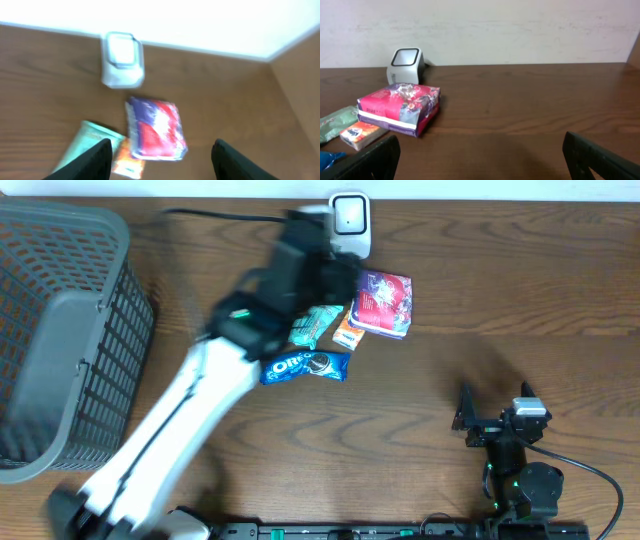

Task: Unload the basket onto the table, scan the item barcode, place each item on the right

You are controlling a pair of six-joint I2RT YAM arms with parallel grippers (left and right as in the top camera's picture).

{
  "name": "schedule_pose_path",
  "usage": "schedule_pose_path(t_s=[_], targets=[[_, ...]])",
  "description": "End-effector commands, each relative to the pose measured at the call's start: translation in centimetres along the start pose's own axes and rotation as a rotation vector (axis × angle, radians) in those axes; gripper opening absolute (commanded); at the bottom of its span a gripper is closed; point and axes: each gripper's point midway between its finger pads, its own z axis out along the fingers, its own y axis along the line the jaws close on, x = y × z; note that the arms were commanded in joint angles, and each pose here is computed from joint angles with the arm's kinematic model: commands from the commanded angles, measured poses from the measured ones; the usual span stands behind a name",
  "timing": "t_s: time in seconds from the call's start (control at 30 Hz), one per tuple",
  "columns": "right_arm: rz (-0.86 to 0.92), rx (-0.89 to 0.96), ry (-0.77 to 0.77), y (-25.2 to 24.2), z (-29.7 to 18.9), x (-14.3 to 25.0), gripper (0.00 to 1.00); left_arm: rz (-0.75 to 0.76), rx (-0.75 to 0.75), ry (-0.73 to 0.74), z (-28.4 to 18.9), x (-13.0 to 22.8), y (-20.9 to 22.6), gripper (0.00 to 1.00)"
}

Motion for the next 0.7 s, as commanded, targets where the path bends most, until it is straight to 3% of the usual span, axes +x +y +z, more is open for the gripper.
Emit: schedule_pose_path(t_s=[0.0, 0.1, 0.27, 0.4, 0.43, 0.47, 0.6, 0.67], targets=[[-0.010, 0.011, 0.000, -0.3, 0.0, 0.0, 0.99, -0.039, -0.184, -0.196, -6.9, -5.7, 6.3, 0.64], [-0.010, 0.011, 0.000, -0.3, 0.0, 0.0, 0.99, -0.122, -0.358, -0.308, -12.3, -8.2, 12.6, 0.75], [-0.010, 0.011, 0.000, -0.3, 0.0, 0.0, 0.99, -0.263, -0.593, -0.418, -19.6, -9.2, 21.2, 0.77], [-0.010, 0.011, 0.000, -0.3, 0.0, 0.0, 0.99, -0.529, -0.755, -0.465, -23.7, -7.1, 27.5, 0.77], [-0.010, 0.011, 0.000, -0.3, 0.0, 0.0, 0.99, -0.609, -0.793, -0.469, -24.5, -6.2, 28.9, 0.88], [-0.010, 0.011, 0.000, -0.3, 0.0, 0.0, 0.99, -0.661, -0.822, -0.469, -25.0, -5.5, 30.0, 0.89], [-0.010, 0.011, 0.000, -0.3, 0.0, 0.0, 0.99, -0.796, -0.911, -0.461, -26.3, -3.5, 33.3, 0.90], [-0.010, 0.011, 0.000, -0.3, 0.0, 0.0, 0.99, -0.846, -0.943, -0.428, -26.3, -2.3, 34.4, 0.96]])
